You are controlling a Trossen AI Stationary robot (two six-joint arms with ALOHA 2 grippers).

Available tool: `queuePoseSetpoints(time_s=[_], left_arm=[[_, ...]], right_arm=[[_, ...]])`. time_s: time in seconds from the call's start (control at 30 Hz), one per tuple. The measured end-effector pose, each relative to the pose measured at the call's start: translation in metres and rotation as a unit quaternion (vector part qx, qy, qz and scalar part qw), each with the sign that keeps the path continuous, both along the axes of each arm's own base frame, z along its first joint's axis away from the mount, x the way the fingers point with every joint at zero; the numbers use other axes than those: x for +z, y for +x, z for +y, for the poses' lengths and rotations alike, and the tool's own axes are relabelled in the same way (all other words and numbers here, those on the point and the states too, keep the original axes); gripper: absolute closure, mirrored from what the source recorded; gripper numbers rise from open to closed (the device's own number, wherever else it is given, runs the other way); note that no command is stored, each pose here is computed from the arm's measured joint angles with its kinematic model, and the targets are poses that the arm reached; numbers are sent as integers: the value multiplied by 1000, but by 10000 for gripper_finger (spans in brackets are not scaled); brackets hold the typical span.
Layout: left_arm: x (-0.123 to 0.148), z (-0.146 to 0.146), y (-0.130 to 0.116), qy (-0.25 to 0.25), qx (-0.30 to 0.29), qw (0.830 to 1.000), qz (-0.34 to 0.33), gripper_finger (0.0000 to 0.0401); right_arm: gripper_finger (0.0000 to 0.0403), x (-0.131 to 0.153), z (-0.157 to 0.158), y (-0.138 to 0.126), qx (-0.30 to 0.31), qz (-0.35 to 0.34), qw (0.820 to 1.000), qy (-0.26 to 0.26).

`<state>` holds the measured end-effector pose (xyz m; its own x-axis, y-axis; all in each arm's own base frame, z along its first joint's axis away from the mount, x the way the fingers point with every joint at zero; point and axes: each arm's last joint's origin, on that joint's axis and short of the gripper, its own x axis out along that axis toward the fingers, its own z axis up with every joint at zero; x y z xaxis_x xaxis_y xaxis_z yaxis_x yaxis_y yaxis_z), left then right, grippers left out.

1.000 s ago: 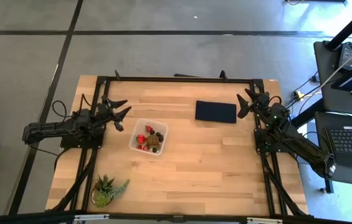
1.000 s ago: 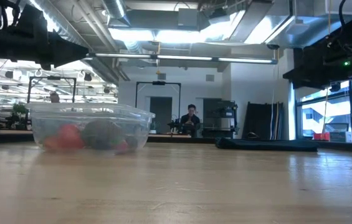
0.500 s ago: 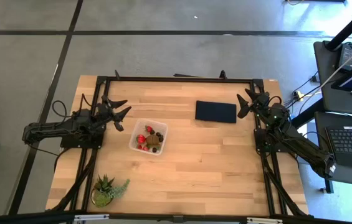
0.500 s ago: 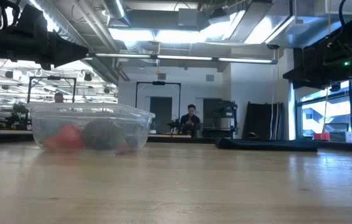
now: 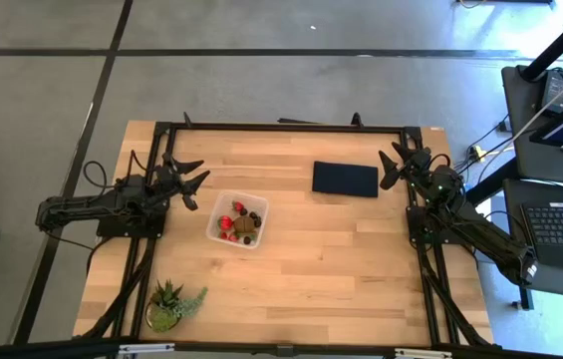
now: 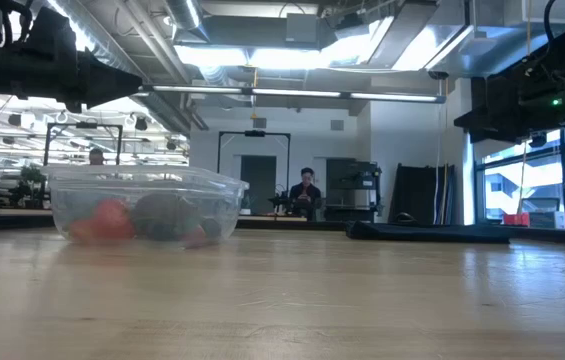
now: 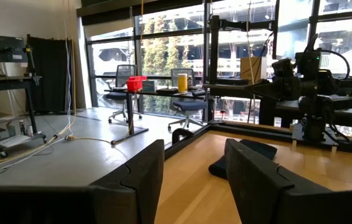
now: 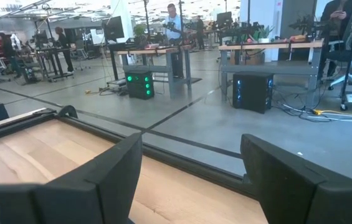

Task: Pick and placing Produce into tupperware
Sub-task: Return to home position

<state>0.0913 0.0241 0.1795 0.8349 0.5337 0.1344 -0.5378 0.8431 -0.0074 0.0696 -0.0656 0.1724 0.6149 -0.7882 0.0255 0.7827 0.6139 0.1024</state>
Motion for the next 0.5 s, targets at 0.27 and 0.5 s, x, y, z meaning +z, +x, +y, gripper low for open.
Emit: queuePoseSetpoints(time_s=[0.27, 0.5], left_arm=[[0, 0, 0, 0, 0, 1000, 0, 231], [0, 0, 0, 0, 0, 1000, 0, 236]], right_arm=[[130, 0, 0, 0, 0, -1, 1000, 1], [130, 0, 0, 0, 0, 0, 1000, 0]])
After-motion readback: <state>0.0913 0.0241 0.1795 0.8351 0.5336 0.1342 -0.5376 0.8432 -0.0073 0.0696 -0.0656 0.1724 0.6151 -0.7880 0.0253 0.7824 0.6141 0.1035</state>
